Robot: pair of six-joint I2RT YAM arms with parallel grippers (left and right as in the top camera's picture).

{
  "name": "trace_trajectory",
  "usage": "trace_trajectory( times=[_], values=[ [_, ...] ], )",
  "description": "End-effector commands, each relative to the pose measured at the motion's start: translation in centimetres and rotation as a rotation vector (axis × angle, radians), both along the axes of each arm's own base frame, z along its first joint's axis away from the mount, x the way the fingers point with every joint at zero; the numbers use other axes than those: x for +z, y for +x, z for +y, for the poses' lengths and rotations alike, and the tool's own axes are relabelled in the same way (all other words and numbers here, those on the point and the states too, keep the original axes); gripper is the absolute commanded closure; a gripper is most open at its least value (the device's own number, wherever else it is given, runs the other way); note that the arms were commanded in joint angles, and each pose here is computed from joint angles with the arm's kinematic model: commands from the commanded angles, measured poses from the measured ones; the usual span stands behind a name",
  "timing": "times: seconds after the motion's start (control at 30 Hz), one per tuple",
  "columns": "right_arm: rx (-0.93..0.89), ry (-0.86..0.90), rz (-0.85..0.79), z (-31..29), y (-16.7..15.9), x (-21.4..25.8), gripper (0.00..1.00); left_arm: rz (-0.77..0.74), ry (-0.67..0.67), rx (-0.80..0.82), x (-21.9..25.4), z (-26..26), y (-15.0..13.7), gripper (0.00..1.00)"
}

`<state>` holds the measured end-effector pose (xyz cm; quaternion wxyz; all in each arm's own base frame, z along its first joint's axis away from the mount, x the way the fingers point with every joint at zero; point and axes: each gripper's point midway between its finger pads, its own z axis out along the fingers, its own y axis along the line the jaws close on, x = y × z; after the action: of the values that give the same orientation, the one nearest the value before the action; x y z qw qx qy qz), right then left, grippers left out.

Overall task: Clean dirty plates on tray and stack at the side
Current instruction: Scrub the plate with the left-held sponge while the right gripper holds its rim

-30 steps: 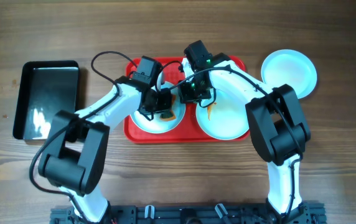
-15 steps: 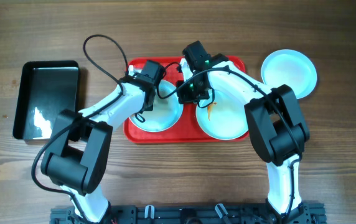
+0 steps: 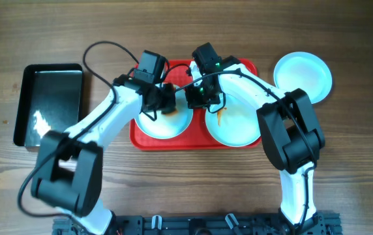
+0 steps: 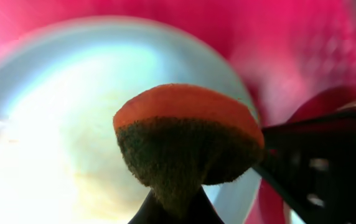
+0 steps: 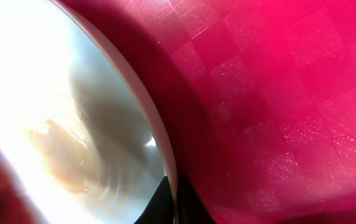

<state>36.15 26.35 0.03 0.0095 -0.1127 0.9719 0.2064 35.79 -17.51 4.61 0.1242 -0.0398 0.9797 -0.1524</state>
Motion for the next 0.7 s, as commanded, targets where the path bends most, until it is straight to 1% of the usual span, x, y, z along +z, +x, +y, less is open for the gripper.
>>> trace_trajectory(
  times=[0.0,0.03,0.1,0.2,0.3,0.43,0.47,0.57,0.63,0.67],
  values=[
    [-0.015,-0.091,0.022,-1.9,-0.6,-2.2,0.96,0.114,-0.023,-0.011,-3.3,-0.7,-1.2,0.96],
    [-0.015,-0.092,0.022,-1.9,-0.6,-2.2,0.96,0.121,0.000,-0.004,-3.9,-0.3,-1.2,0.96],
    [-0.015,-0.092,0.022,-1.9,-0.6,-2.2,0.96,0.105,0.106,0.028,-5.4,1.5,-0.6,0.96],
    [-0.015,-0.091,0.023,-1.9,-0.6,-2.2,0.96,0.025,0.328,0.060,-5.7,5.3,0.7,0.96],
    [-0.015,-0.092,0.022,-1.9,-0.6,-2.2,0.95,-0.040,0.505,0.019,-5.1,8.0,1.7,0.96],
    [-0.015,-0.092,0.022,-1.9,-0.6,-2.2,0.96,-0.107,0.780,-0.075,-3.4,11.6,2.8,0.96],
    [-0.015,-0.092,0.022,-1.9,-0.6,-2.2,0.96,-0.122,0.825,-0.081,-2.9,12.2,3.1,0.96],
    [-0.015,-0.092,0.022,-1.9,-0.6,-2.2,0.96,-0.191,0.969,-0.031,-0.6,13.9,4.0,0.96],
    [-0.015,-0.092,0.022,-1.9,-0.6,-2.2,0.96,-0.256,1.103,0.026,2.3,15.2,4.4,0.96],
    [-0.015,-0.092,0.022,-1.9,-0.6,-2.2,0.96,-0.283,1.130,0.046,3.3,15.3,4.6,0.96]
  ],
)
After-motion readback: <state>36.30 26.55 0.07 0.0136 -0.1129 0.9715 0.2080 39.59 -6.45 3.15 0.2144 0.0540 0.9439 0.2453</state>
